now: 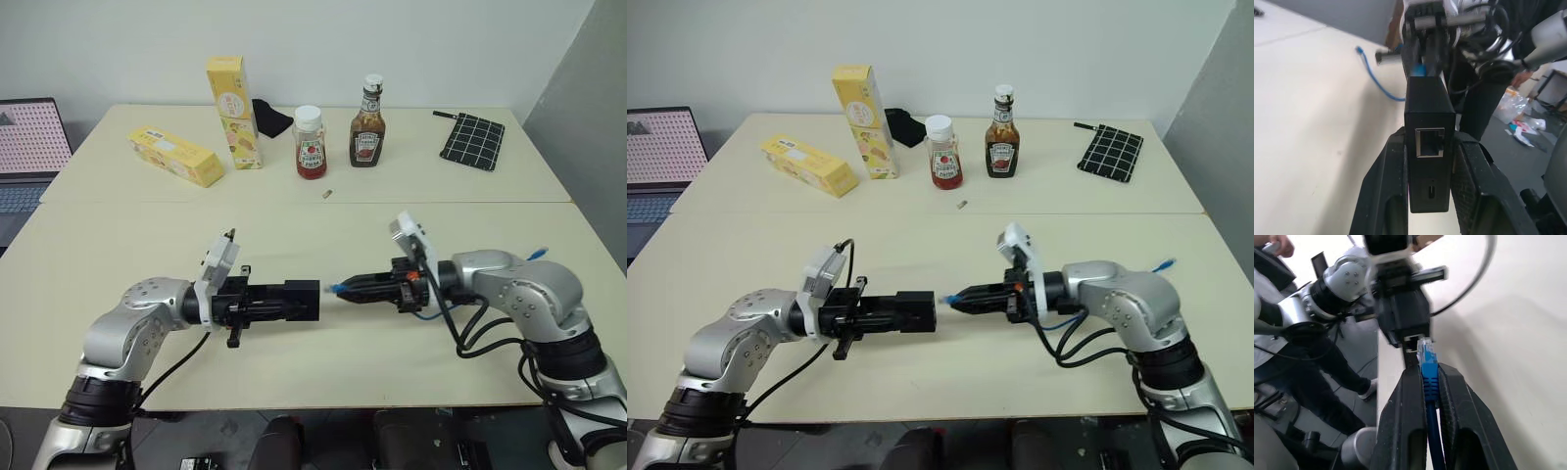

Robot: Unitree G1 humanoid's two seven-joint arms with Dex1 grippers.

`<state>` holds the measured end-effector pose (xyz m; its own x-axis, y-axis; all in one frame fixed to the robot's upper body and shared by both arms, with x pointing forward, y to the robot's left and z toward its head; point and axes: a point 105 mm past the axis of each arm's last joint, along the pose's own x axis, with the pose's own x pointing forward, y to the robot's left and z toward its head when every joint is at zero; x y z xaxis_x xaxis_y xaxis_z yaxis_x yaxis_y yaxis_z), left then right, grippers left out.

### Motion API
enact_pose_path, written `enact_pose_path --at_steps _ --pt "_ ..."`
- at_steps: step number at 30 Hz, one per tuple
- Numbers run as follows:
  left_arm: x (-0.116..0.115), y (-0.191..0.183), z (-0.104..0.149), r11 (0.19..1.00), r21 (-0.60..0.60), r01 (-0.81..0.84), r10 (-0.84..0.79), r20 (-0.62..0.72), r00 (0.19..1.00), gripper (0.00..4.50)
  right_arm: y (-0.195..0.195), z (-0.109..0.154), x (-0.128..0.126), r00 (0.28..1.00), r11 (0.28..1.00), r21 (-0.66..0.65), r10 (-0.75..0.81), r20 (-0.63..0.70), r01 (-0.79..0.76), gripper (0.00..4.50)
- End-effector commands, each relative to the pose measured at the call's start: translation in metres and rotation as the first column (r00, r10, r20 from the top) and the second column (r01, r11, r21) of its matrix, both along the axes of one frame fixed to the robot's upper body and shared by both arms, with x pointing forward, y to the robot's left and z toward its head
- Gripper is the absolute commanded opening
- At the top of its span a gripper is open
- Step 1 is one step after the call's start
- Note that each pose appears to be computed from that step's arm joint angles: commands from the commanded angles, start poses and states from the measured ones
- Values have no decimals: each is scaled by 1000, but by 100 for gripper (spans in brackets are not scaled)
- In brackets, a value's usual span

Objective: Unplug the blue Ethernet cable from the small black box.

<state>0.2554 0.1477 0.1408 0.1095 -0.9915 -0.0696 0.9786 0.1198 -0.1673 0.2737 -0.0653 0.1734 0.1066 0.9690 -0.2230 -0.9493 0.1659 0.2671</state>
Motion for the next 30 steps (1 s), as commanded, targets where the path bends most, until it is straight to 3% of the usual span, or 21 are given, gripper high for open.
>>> enact_pose_path --at_steps 1,5,9,13,15,16,23,29,30 --pt "1 7 8 999 -9 -41 41 45 998 79 -6 8 4 999 999 25 -27 39 26 6" --pt "2 9 11 994 -34 -104 105 39 994 79 -22 -9 46 956 966 -35 -246 160 255 4" --pt "8 8 13 981 -43 -190 193 56 980 79 -43 -37 100 807 834 -95 -490 330 544 4" --pt "17 8 16 958 -65 -279 283 55 958 79 -53 -59 126 710 729 -125 -589 386 673 4" --pt "19 9 17 950 -67 -305 309 56 949 79 -54 -65 129 705 721 -134 -593 389 680 75" --pt "19 9 17 945 -67 -320 324 58 944 79 -54 -66 129 708 723 -136 -590 388 677 90" --pt "51 27 29 813 -157 -561 581 146 801 79 -54 -51 118 750 778 -117 -536 387 617 274" --pt "69 57 30 657 -229 -719 753 264 603 79 -39 -8 80 781 912 -99 -281 557 398 427" --pt "70 62 29 630 -239 -739 773 283 568 79 -31 -2 69 794 938 -94 -227 564 334 427"
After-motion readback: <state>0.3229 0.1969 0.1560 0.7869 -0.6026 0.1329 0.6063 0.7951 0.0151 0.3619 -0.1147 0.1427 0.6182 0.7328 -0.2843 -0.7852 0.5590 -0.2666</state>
